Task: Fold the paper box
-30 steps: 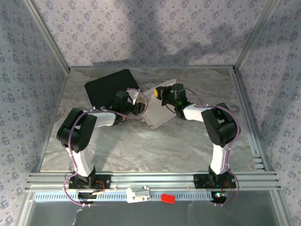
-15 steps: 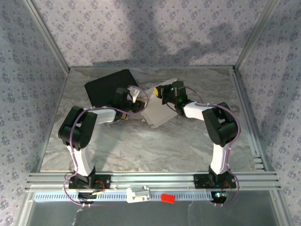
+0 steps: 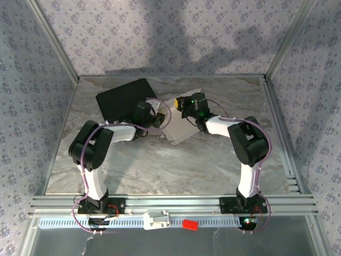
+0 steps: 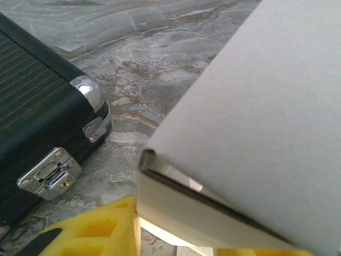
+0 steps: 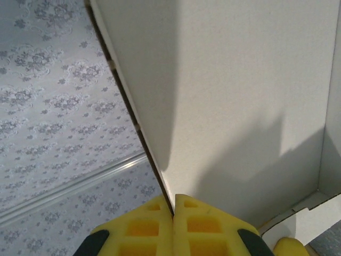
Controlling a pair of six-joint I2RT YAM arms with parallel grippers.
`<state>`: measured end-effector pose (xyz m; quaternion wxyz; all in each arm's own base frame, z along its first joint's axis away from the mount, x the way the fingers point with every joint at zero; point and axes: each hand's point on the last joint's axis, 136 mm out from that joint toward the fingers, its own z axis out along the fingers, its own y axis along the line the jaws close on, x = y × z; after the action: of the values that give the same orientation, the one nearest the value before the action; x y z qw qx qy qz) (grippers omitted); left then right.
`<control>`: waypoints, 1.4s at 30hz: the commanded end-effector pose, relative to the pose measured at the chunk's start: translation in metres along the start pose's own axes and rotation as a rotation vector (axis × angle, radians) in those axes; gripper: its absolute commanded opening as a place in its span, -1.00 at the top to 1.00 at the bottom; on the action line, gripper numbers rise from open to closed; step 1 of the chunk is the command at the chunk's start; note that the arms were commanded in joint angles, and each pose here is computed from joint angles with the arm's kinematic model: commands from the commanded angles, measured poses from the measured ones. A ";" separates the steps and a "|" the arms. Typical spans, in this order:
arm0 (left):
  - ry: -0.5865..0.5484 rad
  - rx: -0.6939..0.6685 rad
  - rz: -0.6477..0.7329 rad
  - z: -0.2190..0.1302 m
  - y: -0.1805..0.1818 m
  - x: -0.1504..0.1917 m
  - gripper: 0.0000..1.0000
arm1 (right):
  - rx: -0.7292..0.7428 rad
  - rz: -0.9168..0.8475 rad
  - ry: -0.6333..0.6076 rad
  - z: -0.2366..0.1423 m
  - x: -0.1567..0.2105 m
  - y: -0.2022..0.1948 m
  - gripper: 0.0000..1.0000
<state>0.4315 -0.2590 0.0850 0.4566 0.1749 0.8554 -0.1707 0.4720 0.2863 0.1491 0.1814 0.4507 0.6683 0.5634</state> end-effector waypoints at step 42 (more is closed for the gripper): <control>0.108 -0.133 -0.180 -0.018 -0.022 -0.011 1.00 | 0.274 -0.131 -0.069 -0.057 -0.026 0.023 -0.28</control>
<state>0.4255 -0.2669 0.0887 0.4240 0.0718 0.8949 -0.1189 0.4583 0.2429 0.1522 0.1591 0.4874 0.7305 0.4512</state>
